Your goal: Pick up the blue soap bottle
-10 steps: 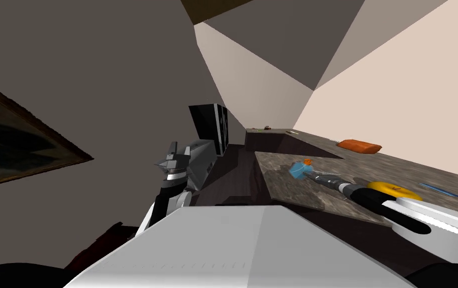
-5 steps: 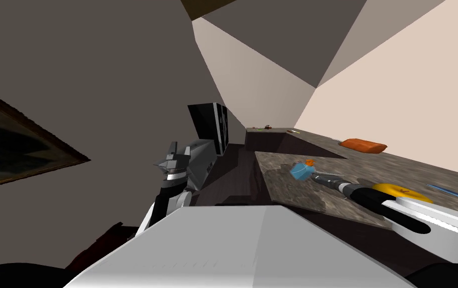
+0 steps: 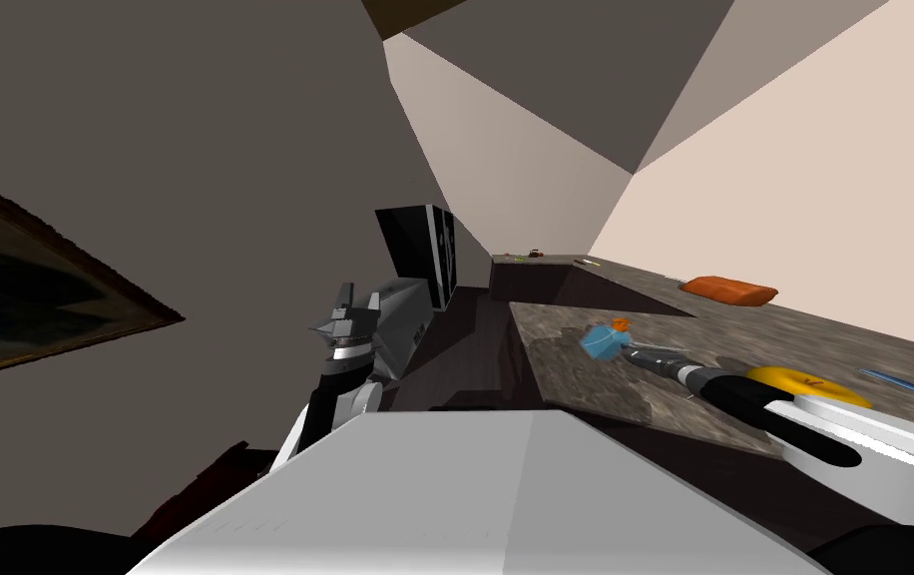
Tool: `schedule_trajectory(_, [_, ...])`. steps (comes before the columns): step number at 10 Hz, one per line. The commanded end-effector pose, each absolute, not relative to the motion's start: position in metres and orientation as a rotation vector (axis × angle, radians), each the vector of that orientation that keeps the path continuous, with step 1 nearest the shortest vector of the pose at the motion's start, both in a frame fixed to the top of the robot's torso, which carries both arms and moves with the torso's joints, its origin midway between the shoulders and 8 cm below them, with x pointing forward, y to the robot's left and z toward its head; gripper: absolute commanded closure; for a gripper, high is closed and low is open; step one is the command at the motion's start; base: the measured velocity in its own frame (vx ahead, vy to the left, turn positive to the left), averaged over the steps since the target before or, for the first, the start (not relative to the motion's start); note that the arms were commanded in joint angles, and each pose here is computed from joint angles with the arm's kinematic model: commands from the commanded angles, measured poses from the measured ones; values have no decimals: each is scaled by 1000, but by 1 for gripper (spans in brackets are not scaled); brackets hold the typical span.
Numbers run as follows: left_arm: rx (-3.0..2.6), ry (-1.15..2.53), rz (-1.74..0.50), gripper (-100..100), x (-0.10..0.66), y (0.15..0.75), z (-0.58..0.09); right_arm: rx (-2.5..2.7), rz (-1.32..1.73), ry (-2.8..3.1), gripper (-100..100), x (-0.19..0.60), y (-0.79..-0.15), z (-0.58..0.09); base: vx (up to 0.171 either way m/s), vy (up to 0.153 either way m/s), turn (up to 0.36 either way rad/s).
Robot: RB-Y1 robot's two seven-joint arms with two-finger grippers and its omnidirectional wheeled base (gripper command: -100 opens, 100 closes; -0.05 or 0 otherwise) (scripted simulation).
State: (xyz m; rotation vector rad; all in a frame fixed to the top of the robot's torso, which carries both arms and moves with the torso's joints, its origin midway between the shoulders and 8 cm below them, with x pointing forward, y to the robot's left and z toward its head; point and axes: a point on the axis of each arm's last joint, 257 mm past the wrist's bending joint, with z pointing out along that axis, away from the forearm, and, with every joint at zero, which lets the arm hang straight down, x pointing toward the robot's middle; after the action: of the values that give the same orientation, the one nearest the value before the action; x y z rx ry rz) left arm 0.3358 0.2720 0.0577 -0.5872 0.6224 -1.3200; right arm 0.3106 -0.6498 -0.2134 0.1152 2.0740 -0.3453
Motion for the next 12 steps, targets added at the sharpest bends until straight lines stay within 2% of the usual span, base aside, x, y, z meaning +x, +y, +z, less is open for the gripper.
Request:
schedule_trajectory(1, [-587,622,-1320,0,336,272,58,104,-373,2056,-100,311,-660,-209,-51,68,41])
schedule_trajectory(12, [-587,622,-1320,0,336,272,58,90,-563,1925,-100,297,-727,-193,-55,82,32])
